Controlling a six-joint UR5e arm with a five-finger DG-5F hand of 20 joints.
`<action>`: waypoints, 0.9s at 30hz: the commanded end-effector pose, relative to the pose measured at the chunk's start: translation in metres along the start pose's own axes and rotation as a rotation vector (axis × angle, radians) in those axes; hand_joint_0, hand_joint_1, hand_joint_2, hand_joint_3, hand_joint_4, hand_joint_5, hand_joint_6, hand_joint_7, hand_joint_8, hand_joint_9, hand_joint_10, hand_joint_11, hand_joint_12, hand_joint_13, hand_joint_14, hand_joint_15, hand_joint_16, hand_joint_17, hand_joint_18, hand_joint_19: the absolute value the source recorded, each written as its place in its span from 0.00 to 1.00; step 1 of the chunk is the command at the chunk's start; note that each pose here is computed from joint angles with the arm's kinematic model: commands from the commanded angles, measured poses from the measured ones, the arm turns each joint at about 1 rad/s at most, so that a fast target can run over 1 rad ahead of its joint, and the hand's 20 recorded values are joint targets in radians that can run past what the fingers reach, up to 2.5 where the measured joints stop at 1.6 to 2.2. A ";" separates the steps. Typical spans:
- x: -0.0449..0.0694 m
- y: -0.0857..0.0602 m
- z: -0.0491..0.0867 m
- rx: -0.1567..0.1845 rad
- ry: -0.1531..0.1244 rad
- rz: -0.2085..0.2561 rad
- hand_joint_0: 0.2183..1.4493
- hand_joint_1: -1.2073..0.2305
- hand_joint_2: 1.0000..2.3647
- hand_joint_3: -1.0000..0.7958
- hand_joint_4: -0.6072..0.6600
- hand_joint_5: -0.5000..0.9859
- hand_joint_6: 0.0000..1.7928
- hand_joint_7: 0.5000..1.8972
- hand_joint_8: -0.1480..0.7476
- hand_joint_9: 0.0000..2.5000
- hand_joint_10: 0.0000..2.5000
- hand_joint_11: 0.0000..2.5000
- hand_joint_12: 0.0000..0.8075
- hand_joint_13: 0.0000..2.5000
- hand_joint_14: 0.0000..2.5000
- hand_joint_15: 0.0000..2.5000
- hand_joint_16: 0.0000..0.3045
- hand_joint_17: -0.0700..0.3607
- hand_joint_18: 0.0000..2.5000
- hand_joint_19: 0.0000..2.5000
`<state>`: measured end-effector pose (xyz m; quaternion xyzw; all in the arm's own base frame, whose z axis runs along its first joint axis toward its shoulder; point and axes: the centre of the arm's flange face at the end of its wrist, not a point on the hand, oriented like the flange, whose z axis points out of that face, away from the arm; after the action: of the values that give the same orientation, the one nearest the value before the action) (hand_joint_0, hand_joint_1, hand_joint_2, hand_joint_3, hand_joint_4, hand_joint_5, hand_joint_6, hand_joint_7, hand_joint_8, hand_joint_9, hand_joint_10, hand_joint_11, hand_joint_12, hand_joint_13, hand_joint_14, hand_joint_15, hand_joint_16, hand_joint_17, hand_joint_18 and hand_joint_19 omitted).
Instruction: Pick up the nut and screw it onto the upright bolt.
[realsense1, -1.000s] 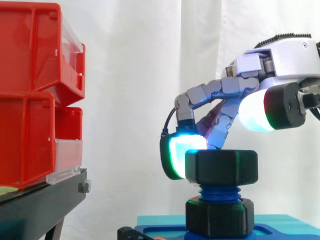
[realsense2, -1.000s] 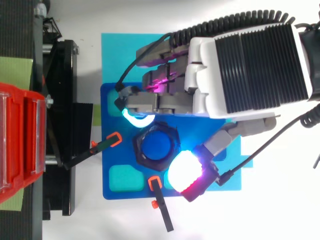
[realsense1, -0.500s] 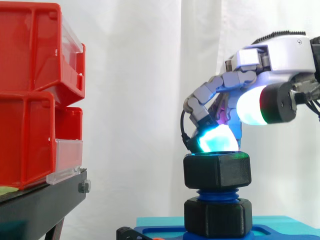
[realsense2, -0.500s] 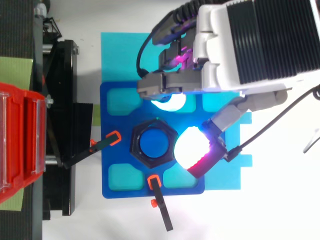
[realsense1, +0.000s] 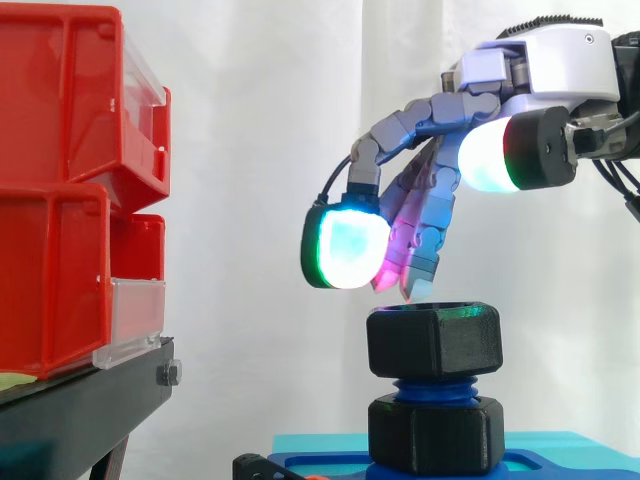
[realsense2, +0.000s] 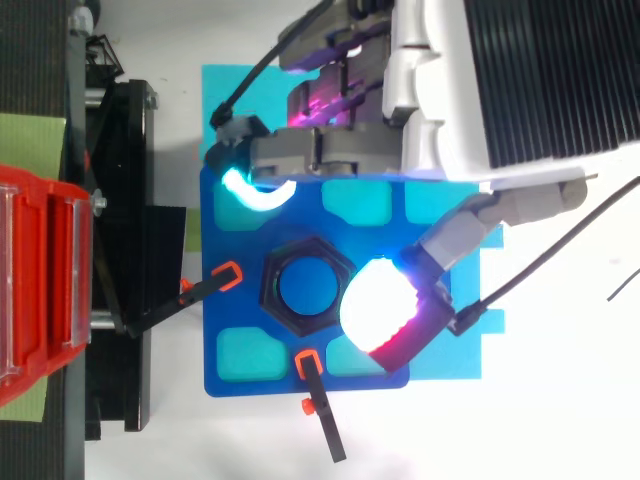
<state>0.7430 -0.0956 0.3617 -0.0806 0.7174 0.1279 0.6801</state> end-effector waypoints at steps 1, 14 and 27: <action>0.005 0.006 0.004 -0.004 -0.014 0.014 0.24 0.66 0.00 0.28 0.63 0.27 0.28 0.11 0.42 0.43 0.00 0.00 0.21 0.37 0.00 0.00 0.07 0.27 0.27 0.05; 0.026 0.029 0.016 -0.007 -0.024 0.064 0.23 0.68 0.00 0.28 0.63 0.27 0.28 0.09 0.40 0.40 0.00 0.00 0.22 0.34 0.00 0.00 0.07 0.27 0.24 0.04; 0.030 0.030 0.013 0.000 0.004 0.066 0.23 0.68 0.00 0.28 0.64 0.29 0.28 0.20 0.42 0.40 0.00 0.00 0.23 0.34 0.00 0.00 0.07 0.27 0.23 0.04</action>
<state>0.7457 -0.0611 0.3341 -0.0568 0.7191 0.1500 0.6761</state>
